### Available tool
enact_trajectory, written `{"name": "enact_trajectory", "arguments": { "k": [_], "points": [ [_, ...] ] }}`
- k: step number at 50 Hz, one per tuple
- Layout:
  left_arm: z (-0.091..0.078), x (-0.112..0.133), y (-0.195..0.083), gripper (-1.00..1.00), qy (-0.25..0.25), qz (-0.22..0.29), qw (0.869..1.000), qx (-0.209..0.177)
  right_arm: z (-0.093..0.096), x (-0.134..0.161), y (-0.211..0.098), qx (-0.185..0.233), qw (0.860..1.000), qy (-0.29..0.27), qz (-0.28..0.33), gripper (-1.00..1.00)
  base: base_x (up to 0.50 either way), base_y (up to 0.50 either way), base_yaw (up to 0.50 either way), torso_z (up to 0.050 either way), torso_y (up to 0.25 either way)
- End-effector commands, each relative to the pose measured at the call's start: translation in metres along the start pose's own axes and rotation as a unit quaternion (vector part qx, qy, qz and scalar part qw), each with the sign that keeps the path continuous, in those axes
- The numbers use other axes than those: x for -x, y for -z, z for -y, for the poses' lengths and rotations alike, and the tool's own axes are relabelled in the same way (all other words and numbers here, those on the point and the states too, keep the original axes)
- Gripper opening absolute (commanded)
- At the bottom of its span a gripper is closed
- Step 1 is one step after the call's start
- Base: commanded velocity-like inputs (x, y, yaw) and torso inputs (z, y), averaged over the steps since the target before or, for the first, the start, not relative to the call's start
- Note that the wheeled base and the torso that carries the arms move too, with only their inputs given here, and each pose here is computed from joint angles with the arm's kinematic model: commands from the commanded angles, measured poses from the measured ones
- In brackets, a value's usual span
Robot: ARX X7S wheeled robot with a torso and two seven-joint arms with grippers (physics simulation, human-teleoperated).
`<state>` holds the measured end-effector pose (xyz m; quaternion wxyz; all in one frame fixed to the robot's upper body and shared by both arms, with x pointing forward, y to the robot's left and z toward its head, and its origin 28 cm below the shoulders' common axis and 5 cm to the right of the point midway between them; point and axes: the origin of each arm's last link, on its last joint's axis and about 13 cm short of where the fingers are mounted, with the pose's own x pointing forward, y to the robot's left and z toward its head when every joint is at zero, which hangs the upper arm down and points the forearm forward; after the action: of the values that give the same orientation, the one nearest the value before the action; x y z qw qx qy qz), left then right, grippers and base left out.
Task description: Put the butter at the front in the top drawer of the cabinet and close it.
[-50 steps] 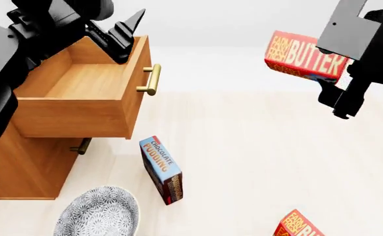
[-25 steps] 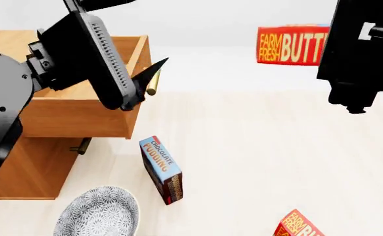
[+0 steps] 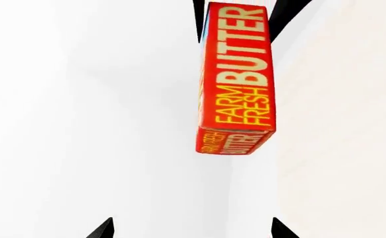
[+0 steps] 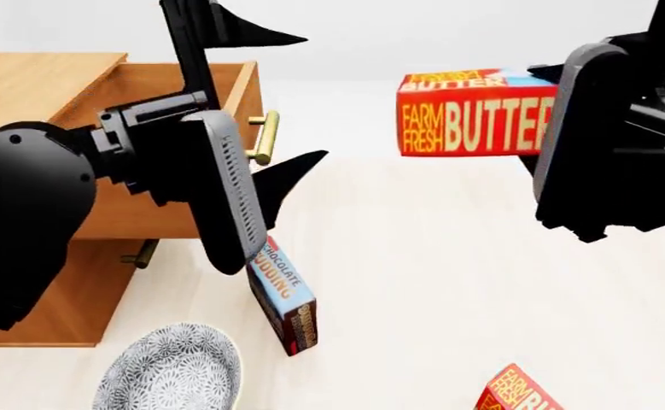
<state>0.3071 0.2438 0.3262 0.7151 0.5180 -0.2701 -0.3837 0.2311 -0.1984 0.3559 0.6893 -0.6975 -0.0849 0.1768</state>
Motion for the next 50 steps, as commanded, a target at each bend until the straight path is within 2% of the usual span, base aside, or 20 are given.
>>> {"name": "enact_trajectory", "arguments": {
  "k": [1,21,50],
  "points": [
    [0.009,-0.008,-0.002,1.00,0.013,0.022,0.999,-0.022,0.012,0.016,-0.011,0.021,0.997,0.065,0.035,-1.00,0.00,0.00,0.00,0.000,0.000],
    [0.020,-0.018,-0.001,1.00,0.022,0.036,0.998,-0.036,0.016,0.017,-0.019,0.004,0.997,0.061,0.056,-1.00,0.00,0.00,0.00,0.001,0.001],
    [0.027,-0.030,-0.011,1.00,0.028,0.066,0.997,-0.040,0.014,0.014,-0.022,0.007,0.997,0.049,0.062,-1.00,0.00,0.00,0.00,0.000,0.001]
  ]
}}
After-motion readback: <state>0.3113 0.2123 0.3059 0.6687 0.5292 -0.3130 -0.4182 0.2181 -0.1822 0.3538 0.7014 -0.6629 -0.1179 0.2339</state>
